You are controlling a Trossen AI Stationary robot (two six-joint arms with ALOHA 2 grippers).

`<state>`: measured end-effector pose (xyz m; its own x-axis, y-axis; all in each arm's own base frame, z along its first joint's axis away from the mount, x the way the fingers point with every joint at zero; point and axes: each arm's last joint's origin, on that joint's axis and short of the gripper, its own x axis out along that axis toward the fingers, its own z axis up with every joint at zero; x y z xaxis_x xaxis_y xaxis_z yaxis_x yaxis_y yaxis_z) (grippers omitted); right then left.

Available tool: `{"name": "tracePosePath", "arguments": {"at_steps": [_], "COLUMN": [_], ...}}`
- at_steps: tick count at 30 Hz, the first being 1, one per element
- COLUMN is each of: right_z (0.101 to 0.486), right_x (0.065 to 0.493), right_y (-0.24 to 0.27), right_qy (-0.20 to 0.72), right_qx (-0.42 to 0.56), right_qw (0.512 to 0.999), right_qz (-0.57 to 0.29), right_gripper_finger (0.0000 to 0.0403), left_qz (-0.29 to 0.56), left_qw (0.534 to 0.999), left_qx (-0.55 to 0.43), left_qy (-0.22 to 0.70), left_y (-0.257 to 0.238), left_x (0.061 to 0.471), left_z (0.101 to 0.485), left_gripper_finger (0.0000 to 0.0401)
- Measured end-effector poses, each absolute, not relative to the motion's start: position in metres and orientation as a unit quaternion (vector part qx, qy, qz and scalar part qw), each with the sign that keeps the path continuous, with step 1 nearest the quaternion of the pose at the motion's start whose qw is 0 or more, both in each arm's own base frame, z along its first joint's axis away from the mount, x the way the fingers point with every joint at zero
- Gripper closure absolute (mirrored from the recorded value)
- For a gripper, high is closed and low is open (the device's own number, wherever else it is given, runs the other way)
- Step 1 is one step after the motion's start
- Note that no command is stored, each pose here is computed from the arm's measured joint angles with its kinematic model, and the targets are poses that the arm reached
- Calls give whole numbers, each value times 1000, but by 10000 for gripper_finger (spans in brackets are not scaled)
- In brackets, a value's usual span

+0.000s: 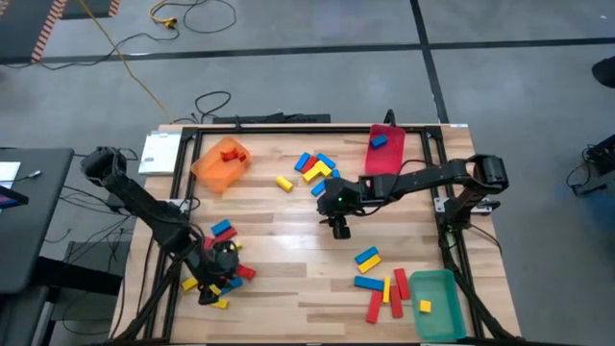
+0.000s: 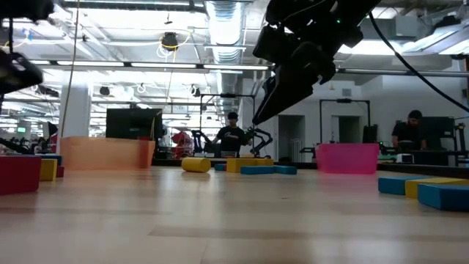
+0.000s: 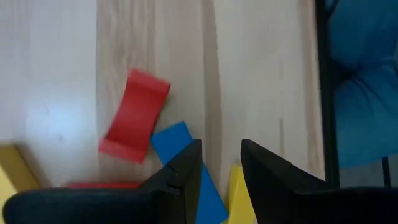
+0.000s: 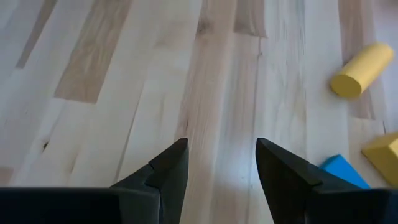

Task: Sort blocks
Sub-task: Put the blue block into the red bin

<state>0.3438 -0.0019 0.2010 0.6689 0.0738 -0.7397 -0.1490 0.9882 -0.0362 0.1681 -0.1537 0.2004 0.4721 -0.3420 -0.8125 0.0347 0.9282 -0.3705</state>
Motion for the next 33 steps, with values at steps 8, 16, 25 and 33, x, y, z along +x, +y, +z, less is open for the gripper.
{"name": "tracePosePath", "arguments": {"at_steps": [8, 16, 25, 33], "right_z": [202, 202, 202, 202], "right_x": [345, 345, 345, 344], "right_y": [-2, -2, -1, 0], "right_qy": [393, 394, 392, 398], "right_qx": [-45, -45, -45, -46], "right_qw": [916, 916, 917, 914], "right_qz": [59, 59, 60, 63], "right_gripper_finger": [203, 203, 203, 203], "left_qz": [-37, -5, 19, 29], "left_qw": [802, 799, 822, 851], "left_qx": [-159, -123, -51, 5], "left_qy": [574, 589, 566, 524], "left_y": [-167, -186, -189, -161], "left_x": [172, 192, 219, 250], "left_z": [163, 157, 152, 155], "left_gripper_finger": [293, 293, 292, 292]}}
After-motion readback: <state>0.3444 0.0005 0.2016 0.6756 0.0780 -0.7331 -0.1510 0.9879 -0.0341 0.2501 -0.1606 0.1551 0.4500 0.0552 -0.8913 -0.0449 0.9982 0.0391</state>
